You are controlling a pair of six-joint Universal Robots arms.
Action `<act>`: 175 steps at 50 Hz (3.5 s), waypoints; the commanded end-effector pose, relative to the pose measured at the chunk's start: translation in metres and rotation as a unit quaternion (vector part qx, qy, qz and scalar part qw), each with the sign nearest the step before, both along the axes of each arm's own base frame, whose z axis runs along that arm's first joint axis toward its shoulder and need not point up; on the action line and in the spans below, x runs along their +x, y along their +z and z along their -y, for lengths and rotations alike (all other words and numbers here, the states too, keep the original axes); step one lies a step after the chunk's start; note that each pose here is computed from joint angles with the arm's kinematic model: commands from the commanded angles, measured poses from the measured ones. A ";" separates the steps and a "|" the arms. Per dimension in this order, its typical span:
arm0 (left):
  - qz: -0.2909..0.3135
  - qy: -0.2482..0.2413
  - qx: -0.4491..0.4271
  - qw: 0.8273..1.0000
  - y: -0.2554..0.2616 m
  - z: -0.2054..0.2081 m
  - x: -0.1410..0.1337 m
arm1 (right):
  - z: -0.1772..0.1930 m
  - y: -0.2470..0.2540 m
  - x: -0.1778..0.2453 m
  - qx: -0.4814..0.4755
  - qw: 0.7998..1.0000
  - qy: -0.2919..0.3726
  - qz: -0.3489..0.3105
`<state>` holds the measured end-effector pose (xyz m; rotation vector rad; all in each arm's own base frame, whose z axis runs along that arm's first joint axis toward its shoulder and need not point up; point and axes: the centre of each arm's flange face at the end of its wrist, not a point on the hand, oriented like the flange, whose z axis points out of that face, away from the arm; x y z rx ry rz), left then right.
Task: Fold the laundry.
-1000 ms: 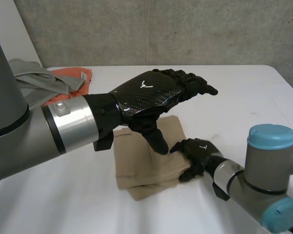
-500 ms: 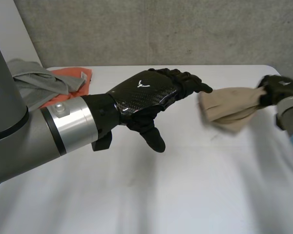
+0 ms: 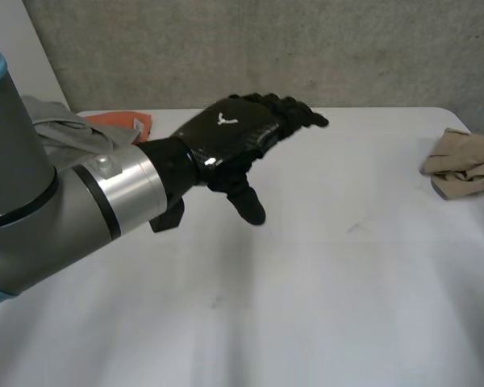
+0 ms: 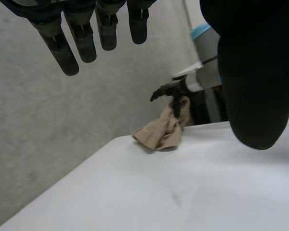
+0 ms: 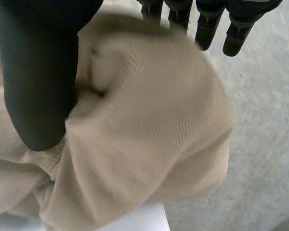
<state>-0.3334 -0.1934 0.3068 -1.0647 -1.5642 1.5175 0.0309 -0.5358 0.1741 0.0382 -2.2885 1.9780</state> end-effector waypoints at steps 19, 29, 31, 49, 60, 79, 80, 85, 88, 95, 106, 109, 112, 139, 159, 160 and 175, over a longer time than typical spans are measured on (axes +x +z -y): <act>-0.039 0.226 -0.017 0.973 0.014 0.089 0.051 | -0.109 0.040 0.117 -0.011 0.982 0.166 -0.092; 0.020 0.418 -0.063 0.906 -0.027 0.215 0.143 | -0.229 0.053 0.198 -0.073 0.919 0.366 -0.126; 0.053 0.435 -0.067 0.896 -0.045 0.232 0.159 | -0.246 0.052 0.206 -0.077 0.913 0.381 -0.128; 0.185 0.549 -0.200 0.790 -0.129 0.329 0.243 | -0.298 0.011 0.208 -0.028 0.891 0.413 -0.188; 0.084 0.475 -0.285 0.829 -0.001 0.249 0.139 | -0.283 0.023 0.200 -0.042 0.906 0.372 -0.196; -0.051 0.182 -0.045 0.981 -0.044 0.023 -0.024 | -0.258 0.040 0.172 -0.043 0.945 0.276 -0.170; -0.045 0.181 -0.042 0.982 -0.050 0.023 -0.025 | -0.258 0.038 0.171 -0.039 0.945 0.276 -0.170; -0.028 0.274 -0.095 0.957 -0.040 0.079 0.008 | -0.260 0.035 0.171 -0.033 0.945 0.278 -0.170; 0.006 0.366 -0.156 0.917 -0.023 0.134 0.058 | -0.260 0.036 0.172 -0.034 0.945 0.279 -0.170; 0.087 0.480 -0.215 0.846 -0.022 0.224 0.149 | -0.260 0.031 0.173 -0.028 0.944 0.283 -0.170; 0.190 0.547 -0.194 0.792 -0.119 0.317 0.242 | -0.260 0.017 0.175 -0.005 0.941 0.291 -0.171; 0.195 0.542 -0.195 0.794 -0.130 0.325 0.244 | -0.259 0.015 0.175 -0.003 0.941 0.291 -0.170; 0.193 0.529 -0.199 0.802 -0.133 0.328 0.237 | -0.258 0.014 0.174 -0.001 0.942 0.290 -0.171; -0.192 0.182 -0.023 0.964 0.027 0.032 0.014 | -0.254 0.019 0.171 -0.009 0.945 0.277 -0.173; -0.139 0.164 0.044 0.976 -0.040 0.037 -0.011 | -0.250 0.020 0.162 -0.002 0.951 0.260 -0.166; -0.143 0.178 0.036 0.973 -0.034 0.044 -0.001 | -0.252 0.021 0.163 -0.001 0.951 0.262 -0.167; 0.087 0.325 -0.058 0.940 -0.091 0.064 0.112 | -0.306 0.013 0.197 0.185 0.926 0.326 -0.041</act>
